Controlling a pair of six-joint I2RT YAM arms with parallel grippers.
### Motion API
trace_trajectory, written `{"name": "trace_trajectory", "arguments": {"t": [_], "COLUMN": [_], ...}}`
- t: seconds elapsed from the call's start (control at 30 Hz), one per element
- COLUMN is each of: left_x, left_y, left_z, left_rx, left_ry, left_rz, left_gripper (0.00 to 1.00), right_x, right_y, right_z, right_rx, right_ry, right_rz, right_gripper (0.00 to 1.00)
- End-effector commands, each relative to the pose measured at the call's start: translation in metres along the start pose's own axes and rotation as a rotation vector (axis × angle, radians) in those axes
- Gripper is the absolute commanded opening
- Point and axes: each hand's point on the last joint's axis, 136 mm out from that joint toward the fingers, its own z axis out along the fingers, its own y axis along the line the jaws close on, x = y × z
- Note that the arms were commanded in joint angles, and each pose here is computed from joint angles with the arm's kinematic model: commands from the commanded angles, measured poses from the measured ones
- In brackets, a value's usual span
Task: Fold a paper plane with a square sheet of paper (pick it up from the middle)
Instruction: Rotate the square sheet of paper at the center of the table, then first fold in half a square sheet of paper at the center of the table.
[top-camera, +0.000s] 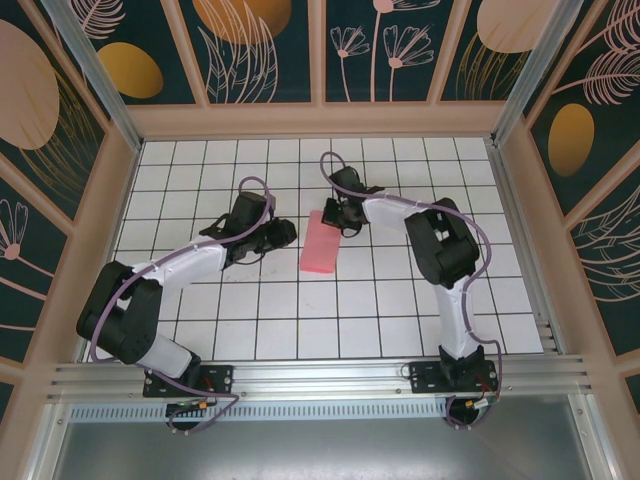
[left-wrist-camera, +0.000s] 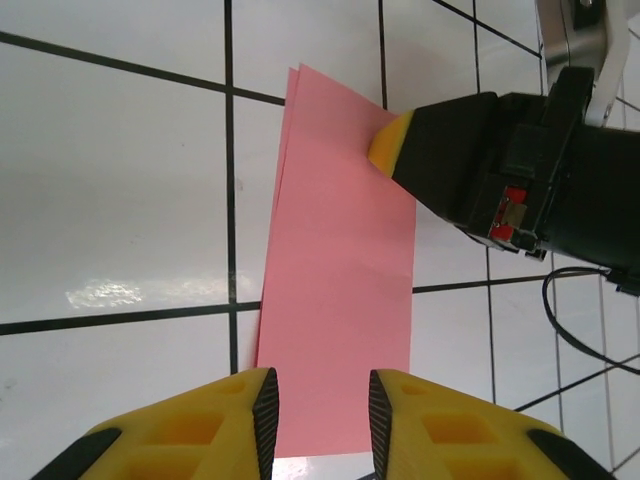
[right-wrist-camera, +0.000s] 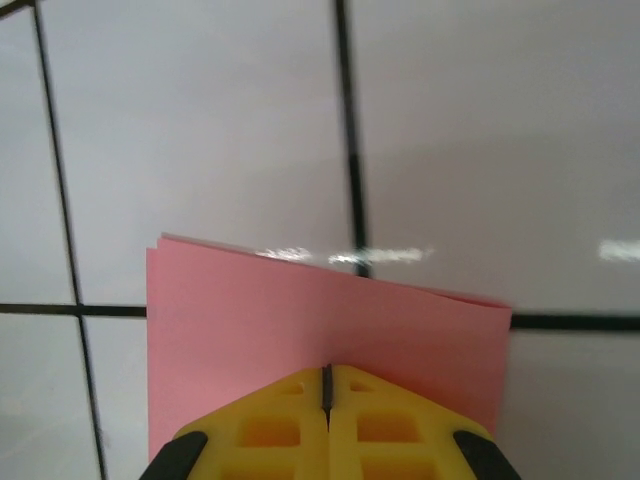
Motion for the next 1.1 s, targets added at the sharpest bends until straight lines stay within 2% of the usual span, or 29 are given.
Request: {"name": "trace_trajectory", "arguments": {"t": [0.0,0.23,0.43,0.53,0.7,0.9,1.07], "left_x": [0.007,0.035,0.068,0.080,0.087,0.095,0.101], "left_y": [-0.014,-0.021,-0.034,-0.038,-0.024,-0.006,0.007], "left_z": [-0.006,-0.007,0.004,0.013,0.034,0.047,0.049], "left_rx": [0.084,0.148,0.176,0.168,0.090,0.024,-0.026], "left_ry": [0.003,0.033,0.090,0.121,0.149,0.175,0.190], "left_rz": [-0.030,-0.085,-0.084,-0.075,-0.074,-0.083,-0.079], "left_gripper": [0.33,0.32,0.27,0.22,0.14,0.10,0.08], "right_x": [0.038,0.071,0.104,0.109,0.095,0.083,0.104], "right_y": [-0.056,-0.061,-0.046,-0.037,-0.019,-0.007,0.000], "right_z": [-0.014,-0.047,-0.055,-0.057,-0.070,-0.092,-0.095], "right_rx": [0.180,0.077,-0.017,-0.072,-0.162,-0.262,-0.343], "right_ry": [0.064,0.000,0.026,0.033,-0.010,-0.071,-0.012], "right_rz": [0.136,0.399,0.505,0.519,0.422,0.254,0.068], "right_gripper": [0.00,0.00,0.00,0.00,0.00,0.00,0.00]}}
